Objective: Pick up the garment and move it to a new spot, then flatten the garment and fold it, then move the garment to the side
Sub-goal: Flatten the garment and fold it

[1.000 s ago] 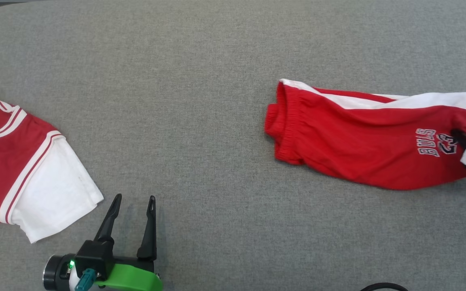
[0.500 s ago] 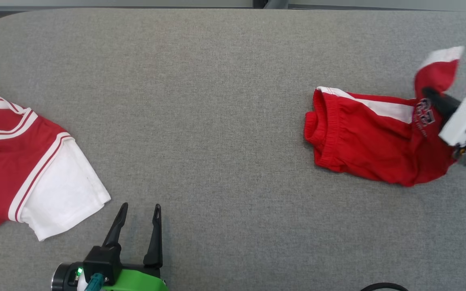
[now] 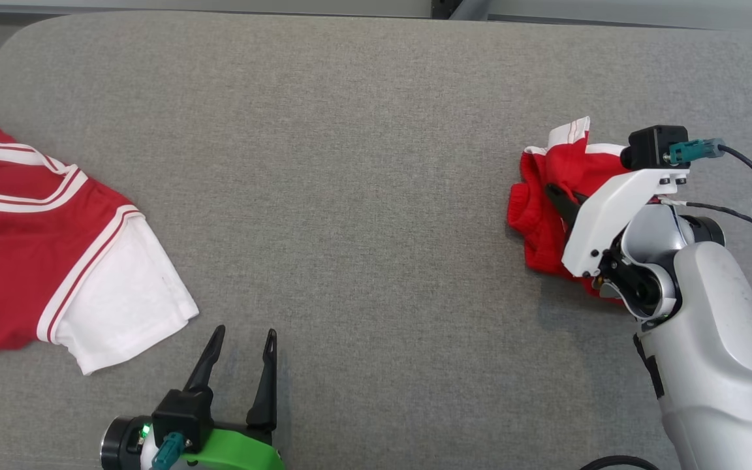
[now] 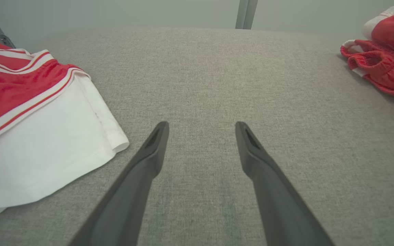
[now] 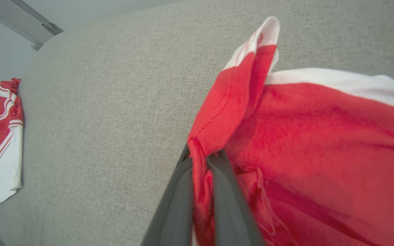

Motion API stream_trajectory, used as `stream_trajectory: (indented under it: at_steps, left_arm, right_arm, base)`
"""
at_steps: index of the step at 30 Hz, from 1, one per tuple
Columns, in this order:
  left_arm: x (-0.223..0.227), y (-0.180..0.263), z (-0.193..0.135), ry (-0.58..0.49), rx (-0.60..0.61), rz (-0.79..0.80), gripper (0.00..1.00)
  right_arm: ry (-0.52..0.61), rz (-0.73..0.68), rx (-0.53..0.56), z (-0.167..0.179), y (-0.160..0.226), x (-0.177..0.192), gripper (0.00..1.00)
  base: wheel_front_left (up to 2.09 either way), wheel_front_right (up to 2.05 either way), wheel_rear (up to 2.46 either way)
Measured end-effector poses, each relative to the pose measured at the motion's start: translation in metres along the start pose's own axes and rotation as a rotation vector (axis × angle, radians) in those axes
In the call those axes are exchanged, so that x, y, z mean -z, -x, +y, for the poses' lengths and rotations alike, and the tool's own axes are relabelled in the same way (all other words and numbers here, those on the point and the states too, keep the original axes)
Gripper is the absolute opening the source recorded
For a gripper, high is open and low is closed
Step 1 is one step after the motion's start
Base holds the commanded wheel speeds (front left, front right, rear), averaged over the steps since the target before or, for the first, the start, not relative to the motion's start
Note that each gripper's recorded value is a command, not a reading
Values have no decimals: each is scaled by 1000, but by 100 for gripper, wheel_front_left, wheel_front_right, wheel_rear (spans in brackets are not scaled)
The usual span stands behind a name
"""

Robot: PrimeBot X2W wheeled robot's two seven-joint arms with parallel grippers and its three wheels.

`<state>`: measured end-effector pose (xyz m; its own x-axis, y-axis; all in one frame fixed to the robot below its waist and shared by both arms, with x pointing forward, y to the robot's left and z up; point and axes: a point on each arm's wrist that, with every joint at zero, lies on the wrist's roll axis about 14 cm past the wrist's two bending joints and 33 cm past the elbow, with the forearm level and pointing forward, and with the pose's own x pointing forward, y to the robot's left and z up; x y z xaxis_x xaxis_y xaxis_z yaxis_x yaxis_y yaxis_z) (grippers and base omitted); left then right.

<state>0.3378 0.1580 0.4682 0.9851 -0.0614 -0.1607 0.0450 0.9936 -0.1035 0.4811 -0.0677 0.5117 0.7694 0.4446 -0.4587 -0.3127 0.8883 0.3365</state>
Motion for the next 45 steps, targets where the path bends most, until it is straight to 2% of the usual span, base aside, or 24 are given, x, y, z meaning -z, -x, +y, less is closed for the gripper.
stream_trajectory:
  at_steps: [7, 8, 9, 15, 17, 18, 21, 22, 23, 24, 28, 31, 36, 39, 42, 45]
  left_arm:
    - [4, 8, 1, 5, -10, 11, 100]
    - [5, 10, 0, 7, -10, 14, 100]
    - [5, 11, -1, 10, -9, 15, 100]
    - [6, 17, -3, 17, -13, 15, 100]
    - [6, 21, -1, 18, -22, 14, 100]
    - [6, 24, 2, 18, -36, 10, 100]
    - [5, 25, 3, 19, -40, 6, 100]
    - [4, 24, 2, 18, -38, 2, 100]
    - [3, 22, 2, 17, -36, -1, 100]
    - [2, 21, 0, 17, -30, -2, 100]
    - [6, 16, -6, 21, -4, 12, 100]
    - [11, 11, -10, 23, 13, 31, 100]
    - [15, 2, -11, 24, 19, 47, 100]
    - [18, 2, -5, 22, 1, 55, 100]
    - [18, 6, 2, 22, -23, 56, 100]
    - [17, 8, 5, 24, -35, 53, 100]
  right_arm:
    - [21, -28, 11, 7, -12, -5, 0]
    - [25, -30, 12, 8, -13, -5, 54]
    - [30, -34, 12, 9, -13, -5, 100]
    - [68, -121, -21, 27, -5, -22, 100]
    - [83, -183, -53, 39, 5, -34, 100]
    - [88, -269, -64, 40, 21, -50, 100]
    - [139, -416, 13, 11, 55, -78, 100]
    - [172, -458, 62, -5, 67, -85, 46]
    - [179, -491, 108, -21, 78, -88, 11]
    - [177, -510, 151, -36, 86, -86, 0]
    - [243, -454, 257, -74, 88, -47, 0]
    - [265, -422, 264, -83, 74, -18, 0]
    - [348, -413, 232, -81, 46, 9, 0]
    - [352, -385, 217, -78, 31, 22, 0]
    - [376, -351, 176, -65, 19, 33, 0]
    - [403, -382, 115, -41, 13, 26, 0]
  base:
    - [0, 0, 0]
    - [0, 0, 0]
    - [0, 0, 0]
    - [0, 0, 0]
    - [0, 0, 0]
    - [0, 0, 0]
    - [0, 0, 0]
    - [0, 0, 0]
    - [0, 0, 0]
    - [0, 0, 0]
    - [0, 0, 0]
    - [0, 0, 0]
    - [0, 0, 0]
    - [0, 0, 0]
    - [0, 0, 0]
    - [0, 0, 0]
